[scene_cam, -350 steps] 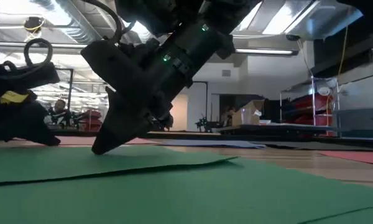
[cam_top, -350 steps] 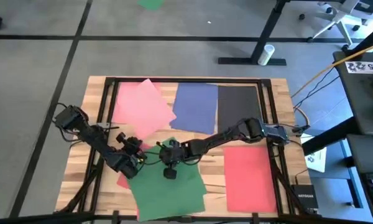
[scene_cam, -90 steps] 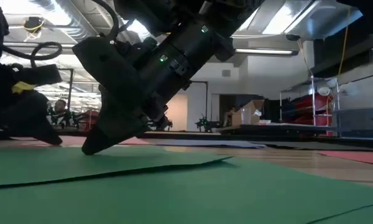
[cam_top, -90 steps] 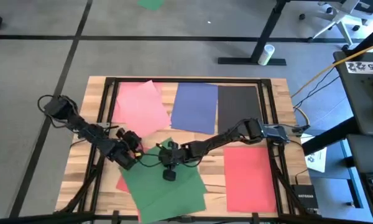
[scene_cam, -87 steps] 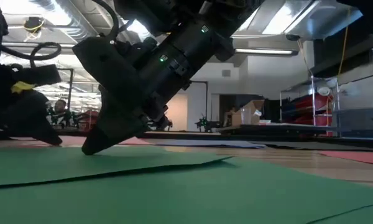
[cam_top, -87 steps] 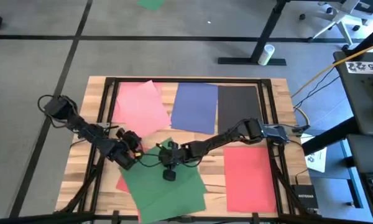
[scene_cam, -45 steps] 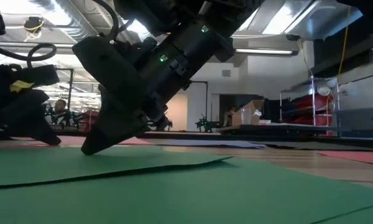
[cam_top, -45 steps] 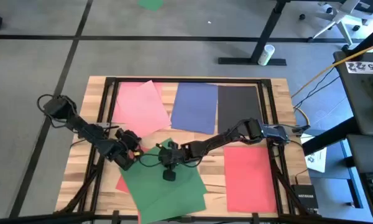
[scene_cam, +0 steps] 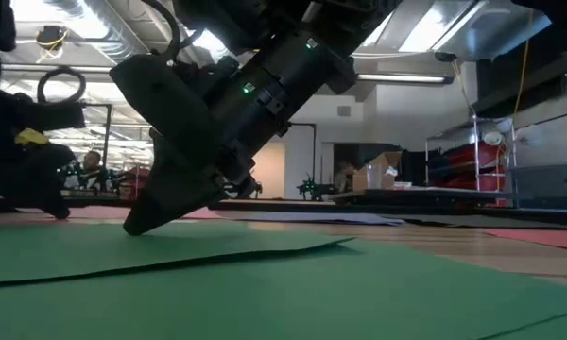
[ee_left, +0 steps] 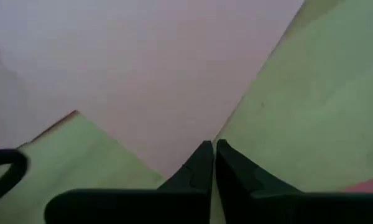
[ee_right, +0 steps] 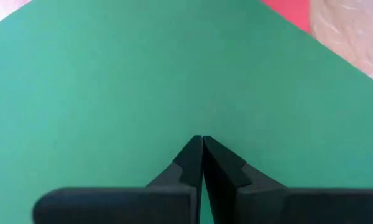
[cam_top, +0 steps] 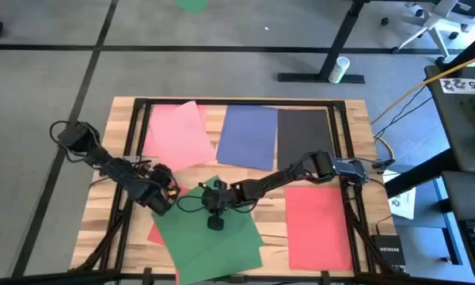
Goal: Organize paper
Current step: Stack the pink paper on top of the other pink papers on the table
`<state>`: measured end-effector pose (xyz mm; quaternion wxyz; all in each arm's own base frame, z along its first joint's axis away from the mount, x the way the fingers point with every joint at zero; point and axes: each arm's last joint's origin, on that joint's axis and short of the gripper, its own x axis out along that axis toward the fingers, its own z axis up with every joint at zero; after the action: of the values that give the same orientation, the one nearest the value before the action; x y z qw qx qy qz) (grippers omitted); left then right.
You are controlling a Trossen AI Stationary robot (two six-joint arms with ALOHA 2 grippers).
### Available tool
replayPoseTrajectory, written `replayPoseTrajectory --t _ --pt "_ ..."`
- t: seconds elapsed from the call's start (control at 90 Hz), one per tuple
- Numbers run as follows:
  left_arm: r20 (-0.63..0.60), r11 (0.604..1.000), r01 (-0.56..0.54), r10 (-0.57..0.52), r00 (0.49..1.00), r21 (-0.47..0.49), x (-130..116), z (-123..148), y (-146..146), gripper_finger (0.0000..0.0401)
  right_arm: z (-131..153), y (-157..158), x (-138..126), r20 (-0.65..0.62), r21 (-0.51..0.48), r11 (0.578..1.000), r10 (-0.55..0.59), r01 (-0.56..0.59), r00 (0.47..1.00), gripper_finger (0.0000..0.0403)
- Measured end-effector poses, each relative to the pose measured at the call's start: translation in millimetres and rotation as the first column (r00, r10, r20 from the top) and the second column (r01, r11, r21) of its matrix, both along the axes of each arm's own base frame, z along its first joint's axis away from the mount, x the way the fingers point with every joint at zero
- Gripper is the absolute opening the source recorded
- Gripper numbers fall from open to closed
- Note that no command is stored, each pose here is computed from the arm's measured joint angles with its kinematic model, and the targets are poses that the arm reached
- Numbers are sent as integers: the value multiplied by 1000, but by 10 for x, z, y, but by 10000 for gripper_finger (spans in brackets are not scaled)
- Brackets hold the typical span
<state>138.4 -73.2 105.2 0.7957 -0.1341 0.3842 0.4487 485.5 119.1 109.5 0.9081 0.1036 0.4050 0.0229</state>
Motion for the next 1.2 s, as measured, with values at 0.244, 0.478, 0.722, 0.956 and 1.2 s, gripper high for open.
replayPoseTrajectory --t 0.244,0.478,0.722,0.956,1.2 --pt "-65 996 -84 83 994 -3 -36 7 88 0 1 1 0 0 0 1000 0 0 1000 0" --pt "-7 998 -33 33 999 -55 30 99 -94 0 1 0 1 0 0 1000 0 0 1000 0" --pt "130 988 -7 -14 991 156 182 214 -26 0 3 2 0 1 0 1000 0 0 1000 0" --pt "88 998 49 -53 995 40 219 -11 78 0 4 2 1 2 0 1000 0 0 1000 0" --pt "27 1000 -5 4 1000 26 69 -52 105 0 4 2 1 3 -6 1000 7 -7 1000 0"
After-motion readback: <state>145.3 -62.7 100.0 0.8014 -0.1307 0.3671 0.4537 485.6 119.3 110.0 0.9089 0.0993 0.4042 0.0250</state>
